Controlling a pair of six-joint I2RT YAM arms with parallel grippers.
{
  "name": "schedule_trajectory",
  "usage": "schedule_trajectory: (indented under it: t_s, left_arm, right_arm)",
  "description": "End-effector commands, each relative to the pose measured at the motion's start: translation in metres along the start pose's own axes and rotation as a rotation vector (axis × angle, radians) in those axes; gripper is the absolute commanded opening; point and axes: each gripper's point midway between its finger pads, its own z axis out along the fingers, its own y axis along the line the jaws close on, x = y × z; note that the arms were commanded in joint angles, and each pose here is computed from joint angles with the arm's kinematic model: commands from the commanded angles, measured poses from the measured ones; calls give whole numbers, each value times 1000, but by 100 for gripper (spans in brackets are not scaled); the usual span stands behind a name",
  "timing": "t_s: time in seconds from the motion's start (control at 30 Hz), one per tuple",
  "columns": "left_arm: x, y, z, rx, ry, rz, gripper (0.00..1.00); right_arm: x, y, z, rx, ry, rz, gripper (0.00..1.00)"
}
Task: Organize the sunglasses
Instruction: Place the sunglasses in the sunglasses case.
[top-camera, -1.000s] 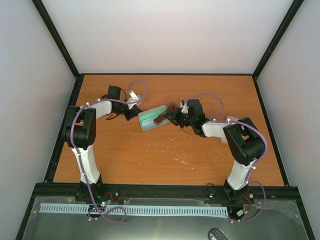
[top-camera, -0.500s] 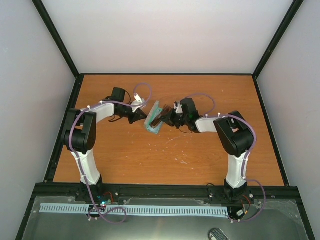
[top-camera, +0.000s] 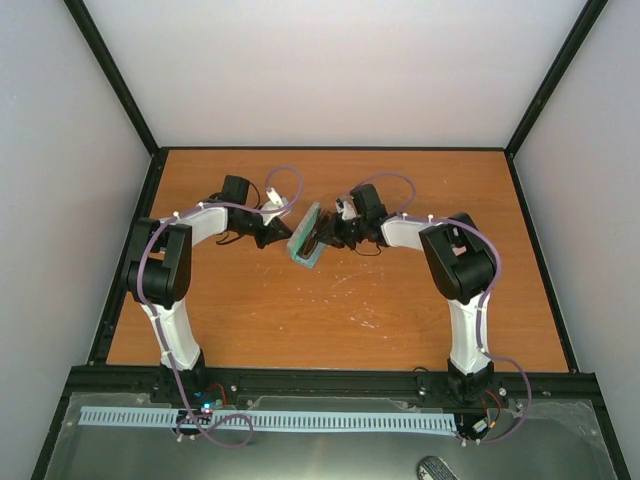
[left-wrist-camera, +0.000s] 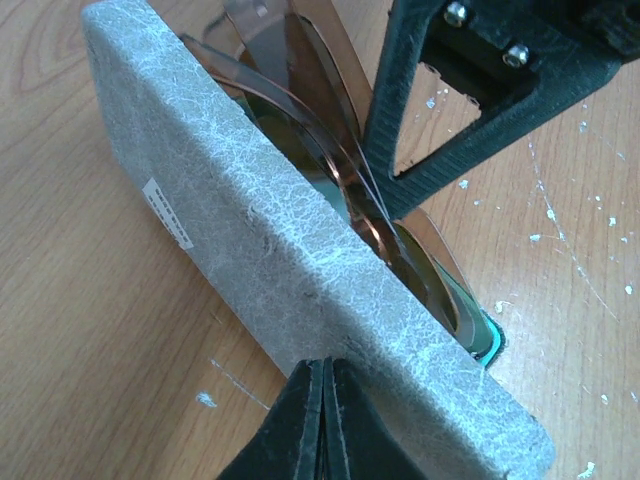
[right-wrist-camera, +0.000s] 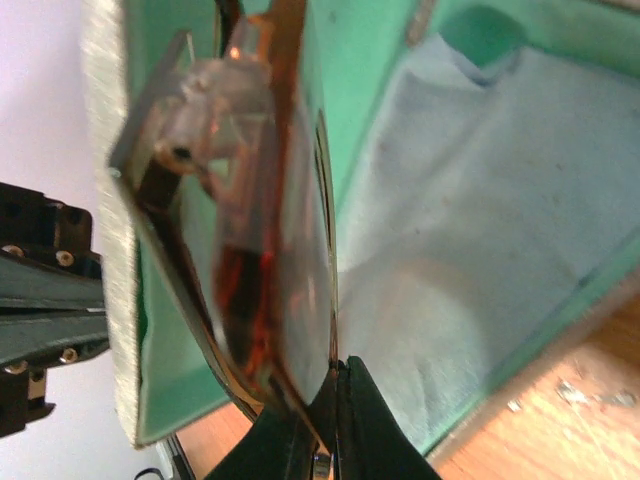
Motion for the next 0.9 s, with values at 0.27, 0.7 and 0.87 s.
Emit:
schedule_trajectory:
  t_s: [0.27,0.7,0.87]
  left_arm:
    - [-16,-5,-5,16,-40,29,2]
    - [-17,-4,-5,16,-42,30,4]
    - [-17,-3,-5,15,-39,32,4]
  right_arm:
    - [19,-22,6,-10,98,55,11]
    - [19,-23,11,-3,136,34,27]
    - [18,-16,-3,37,123,2,33]
